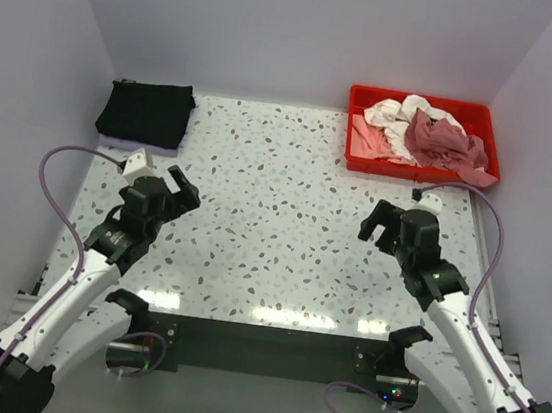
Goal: Fold and stack the t-shirts
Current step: Grab the tshirt from the pile
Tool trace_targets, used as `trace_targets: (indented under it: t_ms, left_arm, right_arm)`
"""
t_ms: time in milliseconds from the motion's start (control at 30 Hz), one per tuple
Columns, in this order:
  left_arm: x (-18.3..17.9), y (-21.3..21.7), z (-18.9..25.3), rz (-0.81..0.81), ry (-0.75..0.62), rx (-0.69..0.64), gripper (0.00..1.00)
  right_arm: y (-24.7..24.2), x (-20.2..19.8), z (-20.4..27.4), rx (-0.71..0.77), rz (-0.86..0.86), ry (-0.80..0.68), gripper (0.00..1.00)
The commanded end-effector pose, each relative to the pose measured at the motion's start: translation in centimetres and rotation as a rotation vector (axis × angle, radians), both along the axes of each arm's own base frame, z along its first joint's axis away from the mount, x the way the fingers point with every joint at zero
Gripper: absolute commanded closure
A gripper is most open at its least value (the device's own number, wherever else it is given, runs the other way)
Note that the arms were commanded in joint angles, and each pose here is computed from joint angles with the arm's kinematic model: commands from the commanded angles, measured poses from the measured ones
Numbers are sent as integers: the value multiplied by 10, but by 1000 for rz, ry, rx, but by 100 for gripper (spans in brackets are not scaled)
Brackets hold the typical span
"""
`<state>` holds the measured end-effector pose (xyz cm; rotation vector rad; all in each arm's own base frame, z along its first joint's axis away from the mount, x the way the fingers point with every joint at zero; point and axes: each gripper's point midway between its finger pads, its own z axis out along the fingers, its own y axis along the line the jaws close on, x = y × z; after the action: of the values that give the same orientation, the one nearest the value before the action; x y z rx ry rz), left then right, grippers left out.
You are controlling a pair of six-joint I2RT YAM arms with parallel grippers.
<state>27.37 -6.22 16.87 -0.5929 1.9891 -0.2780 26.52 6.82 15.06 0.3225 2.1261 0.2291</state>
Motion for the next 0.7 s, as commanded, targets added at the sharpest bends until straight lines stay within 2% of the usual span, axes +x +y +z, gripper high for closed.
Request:
trace_targets:
  t_ms: [0,200,267,333,367,400,433,467,500,567,600,633,667]
  left_arm:
    - [2,7,3,58,-22,-10,0]
    - [7,7,11,74,-39,-17,0]
    - [8,11,11,99,-44,-10,0]
    - [9,10,18,97,-51,-22,0]
    - [9,10,19,91,-50,-13,0]
    - [10,9,23,89,-58,-14,0]
    - [10,11,23,97,-59,-9,0]
    - [11,12,24,101,-64,-9,0]
    - [10,12,22,102,-61,-5,0]
    - [12,9,25,79,-70,-3,0]
    - [12,9,25,76,-71,-3,0]
    - [12,8,25,73,-73,-6,0]
    - [12,8,23,74,-69,-3,0]
  right_arm:
    - [4,15,29,37,-2,-123,1]
    - [4,35,52,52,-38,-199,1]
    - [-12,49,57,-21,-127,-206,1]
    - [-15,72,69,-84,-156,-188,1]
    - [-18,86,100,-99,-181,-229,1]
    - [-23,99,82,-153,-201,-139,1]
    - [-28,109,88,-175,-221,-125,1]
    - [-30,125,113,-172,-239,-163,1]
    - [-37,143,100,-180,-254,-117,1]
    - [-36,167,101,-130,-219,-113,1]
    - [-41,183,118,-86,-211,-147,1]
    - [-46,198,102,-85,-222,-109,1]
    - [-53,212,119,-76,-236,-143,1]
